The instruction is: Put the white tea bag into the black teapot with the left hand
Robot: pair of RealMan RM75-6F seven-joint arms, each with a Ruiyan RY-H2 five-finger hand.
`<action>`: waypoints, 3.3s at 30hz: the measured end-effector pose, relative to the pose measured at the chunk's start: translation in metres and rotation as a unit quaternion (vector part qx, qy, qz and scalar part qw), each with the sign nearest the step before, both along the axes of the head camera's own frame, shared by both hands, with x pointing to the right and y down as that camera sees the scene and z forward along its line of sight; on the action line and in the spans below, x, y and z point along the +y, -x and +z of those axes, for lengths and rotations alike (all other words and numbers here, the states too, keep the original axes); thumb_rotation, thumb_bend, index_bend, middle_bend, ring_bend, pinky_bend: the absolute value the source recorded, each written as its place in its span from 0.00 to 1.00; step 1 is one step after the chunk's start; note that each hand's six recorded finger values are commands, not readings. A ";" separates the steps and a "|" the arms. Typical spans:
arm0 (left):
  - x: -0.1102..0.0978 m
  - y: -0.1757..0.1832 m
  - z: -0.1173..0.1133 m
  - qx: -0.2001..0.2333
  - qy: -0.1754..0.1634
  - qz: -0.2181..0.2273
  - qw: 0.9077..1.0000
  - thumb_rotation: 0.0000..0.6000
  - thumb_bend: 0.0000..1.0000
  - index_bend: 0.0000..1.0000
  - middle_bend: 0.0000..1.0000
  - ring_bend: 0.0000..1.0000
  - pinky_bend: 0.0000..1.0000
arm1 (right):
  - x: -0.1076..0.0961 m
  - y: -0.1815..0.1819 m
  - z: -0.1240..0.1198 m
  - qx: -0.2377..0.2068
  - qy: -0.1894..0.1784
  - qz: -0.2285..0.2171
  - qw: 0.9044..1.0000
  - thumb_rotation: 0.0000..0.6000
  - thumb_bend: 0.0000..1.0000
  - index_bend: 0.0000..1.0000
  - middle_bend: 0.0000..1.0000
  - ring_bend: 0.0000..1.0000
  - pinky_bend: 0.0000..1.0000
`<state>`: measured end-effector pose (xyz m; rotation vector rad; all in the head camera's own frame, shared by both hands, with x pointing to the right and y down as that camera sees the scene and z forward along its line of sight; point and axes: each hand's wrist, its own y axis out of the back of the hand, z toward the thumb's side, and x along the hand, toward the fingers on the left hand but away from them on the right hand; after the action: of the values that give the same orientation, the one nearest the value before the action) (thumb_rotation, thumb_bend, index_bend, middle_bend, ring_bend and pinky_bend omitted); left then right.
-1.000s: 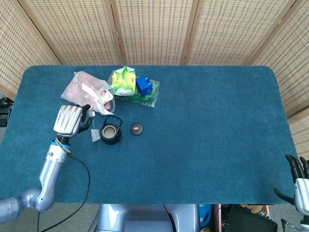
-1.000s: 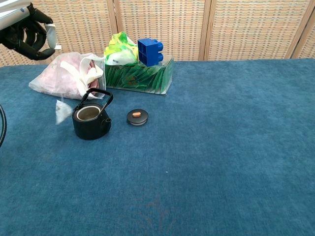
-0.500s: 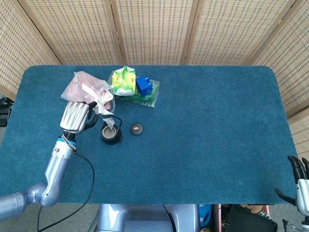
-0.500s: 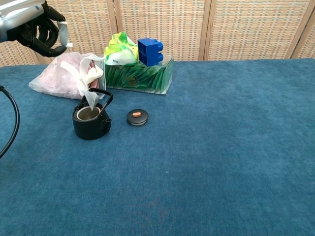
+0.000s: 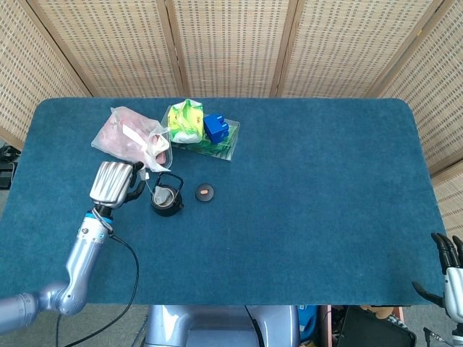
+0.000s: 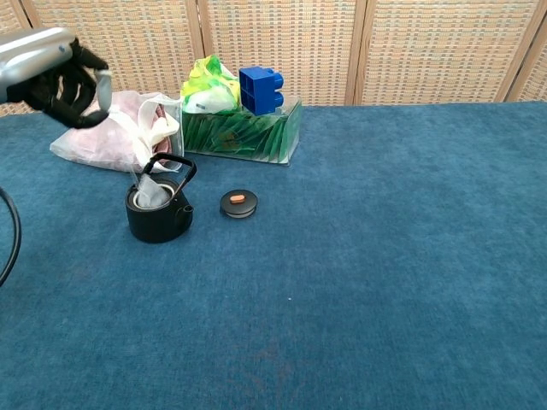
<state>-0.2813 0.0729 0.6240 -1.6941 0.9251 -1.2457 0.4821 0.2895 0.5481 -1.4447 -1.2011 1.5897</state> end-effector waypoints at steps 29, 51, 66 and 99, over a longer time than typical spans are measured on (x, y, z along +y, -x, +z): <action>0.082 0.034 0.017 -0.082 0.136 0.023 0.987 1.00 0.43 0.28 0.76 0.67 0.70 | 0.000 0.002 -0.003 0.001 -0.004 -0.002 1.000 1.00 0.12 0.11 0.18 0.03 0.10; 0.073 0.028 0.016 -0.105 0.153 0.047 0.982 1.00 0.49 0.17 0.76 0.67 0.70 | 0.001 0.001 -0.001 -0.002 -0.005 -0.001 1.000 1.00 0.12 0.11 0.18 0.03 0.10; 0.054 0.005 0.042 -0.143 0.224 0.092 0.960 1.00 0.66 0.10 0.77 0.68 0.70 | 0.001 0.000 -0.001 -0.001 -0.003 0.001 1.000 1.00 0.12 0.11 0.18 0.03 0.10; 0.042 -0.021 0.048 -0.120 0.238 0.103 0.958 1.00 0.67 0.10 0.77 0.68 0.70 | 0.002 -0.002 0.000 -0.002 -0.002 0.006 1.000 1.00 0.12 0.11 0.18 0.03 0.10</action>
<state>-0.2607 0.1153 0.6725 -1.8870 0.3032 -1.5701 0.4845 0.2916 0.5476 -1.4405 -1.2167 1.5925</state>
